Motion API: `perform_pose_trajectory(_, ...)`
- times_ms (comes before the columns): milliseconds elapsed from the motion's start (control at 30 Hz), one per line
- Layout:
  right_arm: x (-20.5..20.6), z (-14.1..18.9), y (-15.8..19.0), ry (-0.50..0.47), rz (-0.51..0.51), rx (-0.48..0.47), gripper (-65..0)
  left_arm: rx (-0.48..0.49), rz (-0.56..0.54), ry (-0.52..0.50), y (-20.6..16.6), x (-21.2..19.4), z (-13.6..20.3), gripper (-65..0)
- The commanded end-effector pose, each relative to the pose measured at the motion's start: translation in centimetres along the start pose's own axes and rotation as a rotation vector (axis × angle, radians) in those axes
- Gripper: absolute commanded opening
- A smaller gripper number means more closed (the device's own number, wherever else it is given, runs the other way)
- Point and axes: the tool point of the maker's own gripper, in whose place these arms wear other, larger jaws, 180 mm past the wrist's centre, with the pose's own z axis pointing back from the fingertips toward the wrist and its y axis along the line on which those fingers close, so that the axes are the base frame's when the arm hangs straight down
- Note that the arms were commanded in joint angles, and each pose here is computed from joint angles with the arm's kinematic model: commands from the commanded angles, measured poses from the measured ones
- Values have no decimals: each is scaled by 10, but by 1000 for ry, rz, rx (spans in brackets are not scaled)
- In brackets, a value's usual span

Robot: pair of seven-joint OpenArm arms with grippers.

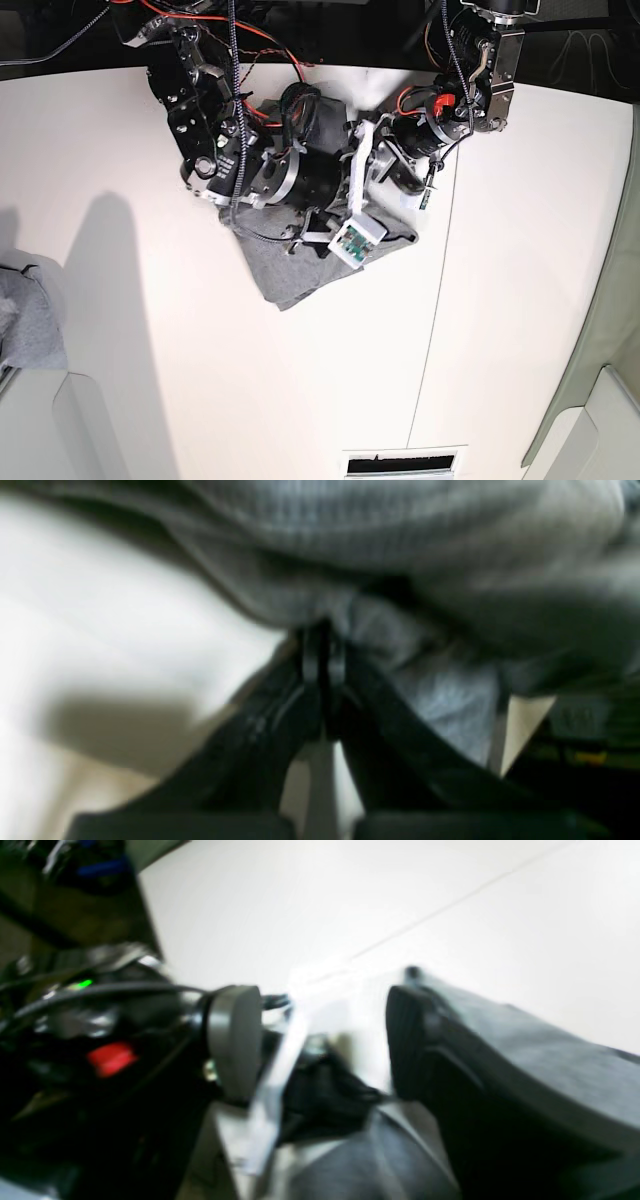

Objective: Layout the t-shirt on the table in an organized manner, then fold the t-shirt properly
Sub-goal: 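Fold the other strip end over with the right gripper onto the stack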

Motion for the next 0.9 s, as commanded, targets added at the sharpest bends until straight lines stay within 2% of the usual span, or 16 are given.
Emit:
perform_pose_trajectory(0, 20, 7, -11, -67, -2, -31, -264, 45, -3, 89, 9, -20, 2, -637)
perform_pose_trajectory(133, 14, 29, -61, -85, -95, -182, -266, 19, -10, 92, 5, -21, 2, -637)
perform_pose_trajectory(267, -8, 60, -112, -49, -130, -344, -266, 13, -7, 95, 4, -22, 2, -637)
perform_pose_trajectory(400, -43, 87, -141, 5, -178, -401, -266, 13, -7, 94, 4, -21, 2, -637)
perform_pose_trajectory(467, -59, 94, -146, 27, -213, -394, -266, 9, -4, 91, 3, -21, 2, -637)
perform_pose_trajectory(533, -72, 95, -139, 40, -235, -343, -266, -1, -1, 86, 1, -20, 2, -637)
perform_pose_trajectory(700, -83, 84, -105, 13, -305, -216, -267, -4, 4, 80, 0, -19, 2, -637)
perform_pose_trajectory(867, -90, 58, -56, 56, -300, -82, -267, -2, 4, 82, 1, -19, 2, -637)
